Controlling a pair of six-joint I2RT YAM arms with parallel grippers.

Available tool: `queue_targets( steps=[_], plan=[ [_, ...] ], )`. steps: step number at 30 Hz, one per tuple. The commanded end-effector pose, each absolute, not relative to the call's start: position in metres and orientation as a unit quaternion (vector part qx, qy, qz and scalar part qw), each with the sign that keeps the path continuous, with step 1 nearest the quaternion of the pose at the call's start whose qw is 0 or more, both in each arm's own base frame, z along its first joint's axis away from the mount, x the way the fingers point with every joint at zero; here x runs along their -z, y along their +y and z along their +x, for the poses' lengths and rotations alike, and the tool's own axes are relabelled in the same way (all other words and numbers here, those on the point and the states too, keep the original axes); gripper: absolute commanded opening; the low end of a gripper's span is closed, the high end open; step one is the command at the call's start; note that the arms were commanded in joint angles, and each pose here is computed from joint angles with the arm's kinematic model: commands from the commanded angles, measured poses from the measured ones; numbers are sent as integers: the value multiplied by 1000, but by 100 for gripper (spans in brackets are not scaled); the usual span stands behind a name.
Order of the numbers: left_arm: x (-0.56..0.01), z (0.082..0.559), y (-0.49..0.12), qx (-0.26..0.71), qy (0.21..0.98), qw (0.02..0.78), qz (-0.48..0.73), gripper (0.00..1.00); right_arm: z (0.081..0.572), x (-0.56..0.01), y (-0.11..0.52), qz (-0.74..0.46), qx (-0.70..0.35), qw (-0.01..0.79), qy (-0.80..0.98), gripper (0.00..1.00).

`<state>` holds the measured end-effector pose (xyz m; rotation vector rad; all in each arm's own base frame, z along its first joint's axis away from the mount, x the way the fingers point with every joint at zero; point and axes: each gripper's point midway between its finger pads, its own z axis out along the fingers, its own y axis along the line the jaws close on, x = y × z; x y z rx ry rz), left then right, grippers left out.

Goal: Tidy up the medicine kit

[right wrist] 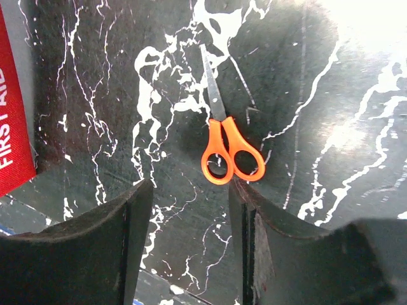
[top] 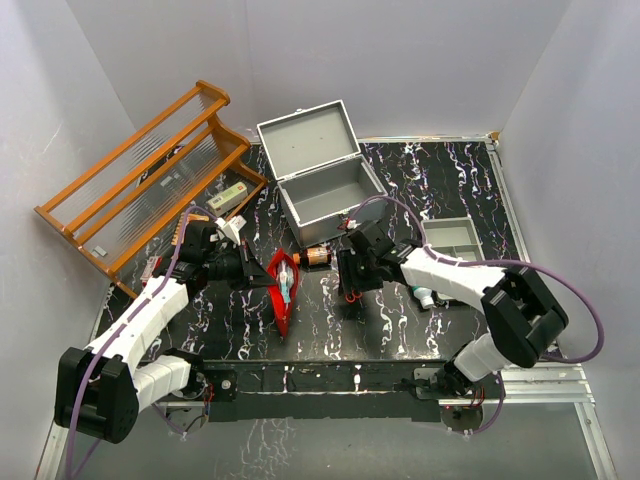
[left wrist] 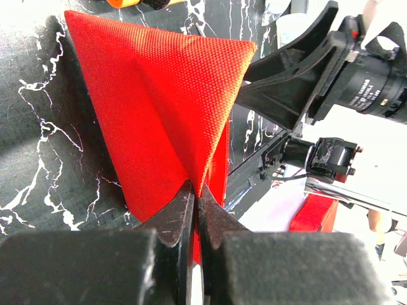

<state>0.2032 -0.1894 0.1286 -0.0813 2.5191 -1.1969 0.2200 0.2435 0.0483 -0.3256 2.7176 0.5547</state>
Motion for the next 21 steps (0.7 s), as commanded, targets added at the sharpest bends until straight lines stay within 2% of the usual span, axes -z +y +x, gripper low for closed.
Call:
queue_targets(
  steps=[1, 7, 16, 21],
  plan=[
    [-142, 203, -194, 440, 878, 186, -16, 0, 243, -72, 235, -127, -171, 244, 946, 48],
    [-144, 203, -194, 442, 877, 189, -17, 0, 245, -57, 220, -167, -115, 233, 951, 48],
    [-142, 203, -194, 441, 878, 186, -13, 0, 243, -50, 229, -215, -114, 203, 948, 48],
    [-141, 204, -194, 440, 878, 185, -15, 0, 243, -46, 228, -225, -103, 196, 949, 36]
  ],
)
